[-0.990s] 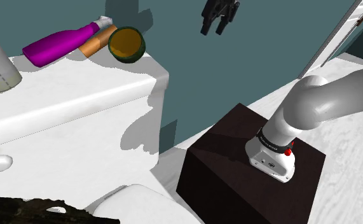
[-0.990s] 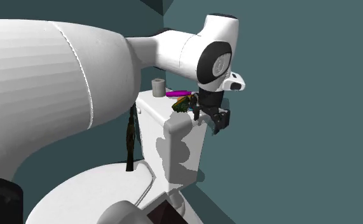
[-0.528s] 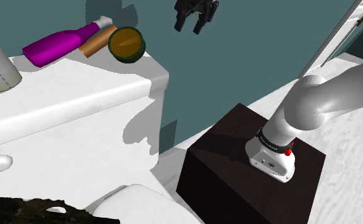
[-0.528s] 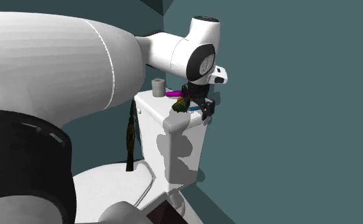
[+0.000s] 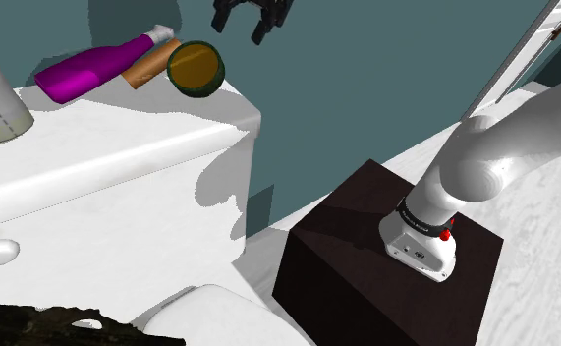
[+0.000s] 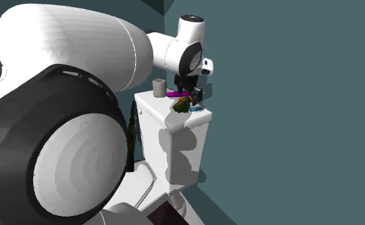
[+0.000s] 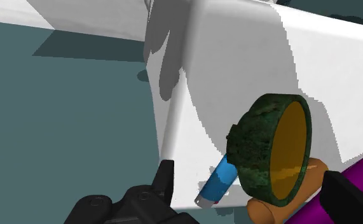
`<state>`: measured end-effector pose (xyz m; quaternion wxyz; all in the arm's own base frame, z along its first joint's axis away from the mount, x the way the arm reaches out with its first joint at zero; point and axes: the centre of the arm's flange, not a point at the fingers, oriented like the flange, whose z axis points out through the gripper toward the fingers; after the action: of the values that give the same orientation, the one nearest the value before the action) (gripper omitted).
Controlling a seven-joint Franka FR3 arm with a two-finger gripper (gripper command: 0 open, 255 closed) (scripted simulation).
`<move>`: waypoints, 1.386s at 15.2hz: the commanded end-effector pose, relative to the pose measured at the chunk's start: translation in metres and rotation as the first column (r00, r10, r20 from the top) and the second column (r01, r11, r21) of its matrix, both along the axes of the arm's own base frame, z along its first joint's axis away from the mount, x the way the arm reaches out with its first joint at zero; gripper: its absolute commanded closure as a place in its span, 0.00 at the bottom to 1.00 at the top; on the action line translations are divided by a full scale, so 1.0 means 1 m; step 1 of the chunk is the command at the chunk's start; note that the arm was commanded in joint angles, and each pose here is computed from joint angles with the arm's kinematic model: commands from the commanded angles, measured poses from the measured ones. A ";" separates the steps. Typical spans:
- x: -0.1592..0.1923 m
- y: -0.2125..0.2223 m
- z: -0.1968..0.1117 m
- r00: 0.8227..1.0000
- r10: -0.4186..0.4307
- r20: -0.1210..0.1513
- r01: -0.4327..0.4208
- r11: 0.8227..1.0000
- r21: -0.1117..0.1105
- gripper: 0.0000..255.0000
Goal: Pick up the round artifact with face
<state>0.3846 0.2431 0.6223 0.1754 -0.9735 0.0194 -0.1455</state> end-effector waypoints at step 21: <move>0.012 0.025 -0.034 1.000 -0.008 0.028 0.007 0.999 0.036 1.00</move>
<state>0.3968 0.2688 0.5879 0.1931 -0.9677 0.0233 -0.1602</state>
